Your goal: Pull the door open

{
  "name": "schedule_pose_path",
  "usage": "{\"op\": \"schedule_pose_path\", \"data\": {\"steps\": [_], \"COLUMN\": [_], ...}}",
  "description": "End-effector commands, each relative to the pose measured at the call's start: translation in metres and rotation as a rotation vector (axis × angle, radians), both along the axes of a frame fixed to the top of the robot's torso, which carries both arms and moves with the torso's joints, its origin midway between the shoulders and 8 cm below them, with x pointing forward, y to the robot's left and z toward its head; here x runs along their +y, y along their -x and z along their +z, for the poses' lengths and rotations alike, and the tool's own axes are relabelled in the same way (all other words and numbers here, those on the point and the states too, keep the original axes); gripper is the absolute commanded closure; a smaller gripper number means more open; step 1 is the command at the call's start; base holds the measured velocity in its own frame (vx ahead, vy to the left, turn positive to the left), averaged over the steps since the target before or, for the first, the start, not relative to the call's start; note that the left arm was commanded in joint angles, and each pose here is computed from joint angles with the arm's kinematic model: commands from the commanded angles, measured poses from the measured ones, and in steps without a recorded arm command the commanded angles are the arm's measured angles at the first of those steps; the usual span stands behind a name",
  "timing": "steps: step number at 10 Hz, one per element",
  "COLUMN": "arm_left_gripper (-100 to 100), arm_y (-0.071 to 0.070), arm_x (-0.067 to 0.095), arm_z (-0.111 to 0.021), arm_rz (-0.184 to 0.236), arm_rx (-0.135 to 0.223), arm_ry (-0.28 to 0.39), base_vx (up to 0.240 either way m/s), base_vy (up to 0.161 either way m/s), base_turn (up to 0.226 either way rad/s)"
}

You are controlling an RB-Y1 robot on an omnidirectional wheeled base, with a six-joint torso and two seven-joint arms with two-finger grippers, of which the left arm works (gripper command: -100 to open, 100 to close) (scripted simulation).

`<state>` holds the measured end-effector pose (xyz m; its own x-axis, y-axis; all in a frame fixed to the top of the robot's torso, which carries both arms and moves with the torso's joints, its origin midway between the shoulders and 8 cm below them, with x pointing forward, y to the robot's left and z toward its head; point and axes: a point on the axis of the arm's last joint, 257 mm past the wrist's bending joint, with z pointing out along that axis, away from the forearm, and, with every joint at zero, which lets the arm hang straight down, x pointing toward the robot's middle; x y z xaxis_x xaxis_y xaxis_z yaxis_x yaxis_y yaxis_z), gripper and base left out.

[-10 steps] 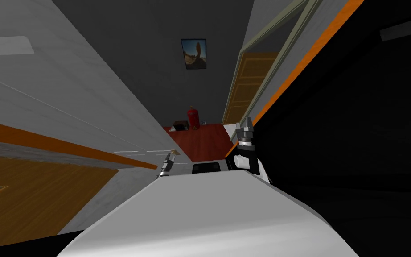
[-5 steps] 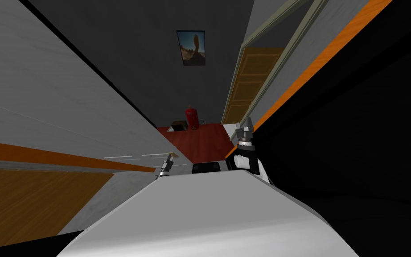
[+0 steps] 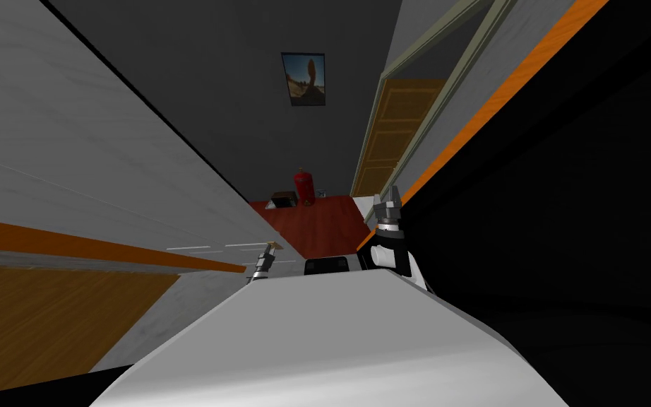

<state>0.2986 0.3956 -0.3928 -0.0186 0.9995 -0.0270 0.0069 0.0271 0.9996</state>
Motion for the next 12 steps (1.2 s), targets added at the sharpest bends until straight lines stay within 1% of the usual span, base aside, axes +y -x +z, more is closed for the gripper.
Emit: {"op": "schedule_pose_path", "data": {"steps": [1, 2, 6, 8, 9, 12], "arm_left_gripper": [100, 100, 100, 100, 100, 100], "arm_y": [-0.002, -0.004, -0.01, -0.014, -0.014, -0.021], "arm_x": [-0.001, -0.002, -0.004, -0.006, -0.006, -0.008], "arm_z": [0.001, 0.001, 0.002, 0.003, 0.003, 0.004], "arm_rz": [-0.002, -0.003, -0.008, -0.011, -0.011, -0.017], "arm_rx": [-0.005, -0.009, -0.018, -0.024, -0.024, -0.032], "arm_ry": [0.038, 0.078, 0.19, 0.257, 0.263, 0.368], "base_vx": [-0.02, -0.028, -0.027, -0.033, -0.023, -0.034], "base_vy": [0.009, 0.01, 0.01, 0.006, 0.003, 0.009], "base_turn": [-0.014, -0.02, -0.015, -0.017, -0.009, -0.02]}}
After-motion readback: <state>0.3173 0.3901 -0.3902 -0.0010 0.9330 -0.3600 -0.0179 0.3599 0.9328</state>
